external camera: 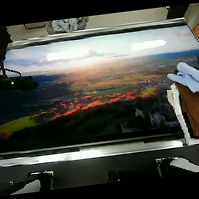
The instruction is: Fold the shirts.
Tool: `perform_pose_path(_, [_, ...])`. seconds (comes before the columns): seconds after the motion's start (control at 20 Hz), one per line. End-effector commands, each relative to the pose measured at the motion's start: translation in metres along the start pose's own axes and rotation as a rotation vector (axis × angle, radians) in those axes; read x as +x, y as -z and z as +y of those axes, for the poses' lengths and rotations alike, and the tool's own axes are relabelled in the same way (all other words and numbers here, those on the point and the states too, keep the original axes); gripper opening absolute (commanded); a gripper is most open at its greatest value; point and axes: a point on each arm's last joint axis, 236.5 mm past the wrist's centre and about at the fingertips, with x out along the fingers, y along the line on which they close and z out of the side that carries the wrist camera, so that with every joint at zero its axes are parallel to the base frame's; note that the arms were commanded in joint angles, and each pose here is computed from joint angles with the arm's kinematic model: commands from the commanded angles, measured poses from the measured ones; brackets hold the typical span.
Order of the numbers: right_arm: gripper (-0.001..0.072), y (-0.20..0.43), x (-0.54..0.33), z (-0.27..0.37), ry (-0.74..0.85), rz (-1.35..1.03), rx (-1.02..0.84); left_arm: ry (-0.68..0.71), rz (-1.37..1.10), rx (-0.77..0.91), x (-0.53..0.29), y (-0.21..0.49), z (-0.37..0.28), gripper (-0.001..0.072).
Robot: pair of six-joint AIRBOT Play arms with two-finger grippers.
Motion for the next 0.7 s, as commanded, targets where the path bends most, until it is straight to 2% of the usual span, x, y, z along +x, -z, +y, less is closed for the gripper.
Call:
perform_pose_path(0.0, [0.0055,0.059,0.006,-0.042,0.162,0.186,0.055,0.002,0.001,0.001,0.000,0.000,0.000,0.0033])
perform_pose_path(0.25, [0.0055,0.143,0.045,-0.061,0.237,0.347,0.126,0.019,-0.004,-0.005,-0.001,-0.001,-0.005,0.0033])
perform_pose_path(0.45, [0.0057,0.165,0.067,-0.070,0.267,0.347,0.131,0.026,-0.013,-0.004,-0.005,-0.002,-0.008,0.0033])
perform_pose_path(0.5, [0.0076,0.165,0.070,-0.068,0.256,0.345,0.134,0.026,-0.016,-0.003,-0.006,-0.002,-0.009,0.0033])
perform_pose_path(0.55, [0.0262,0.162,0.071,-0.069,0.257,0.330,0.135,0.026,-0.016,-0.002,-0.007,-0.002,-0.009,0.0033])
perform_pose_path(0.6, [0.0500,0.154,0.070,-0.071,0.262,0.305,0.106,0.035,-0.014,-0.004,-0.008,-0.002,-0.012,0.0033])
perform_pose_path(0.65, [0.0669,0.145,0.066,-0.072,0.264,0.283,0.035,0.051,-0.015,-0.006,-0.010,-0.002,-0.016,0.0034])
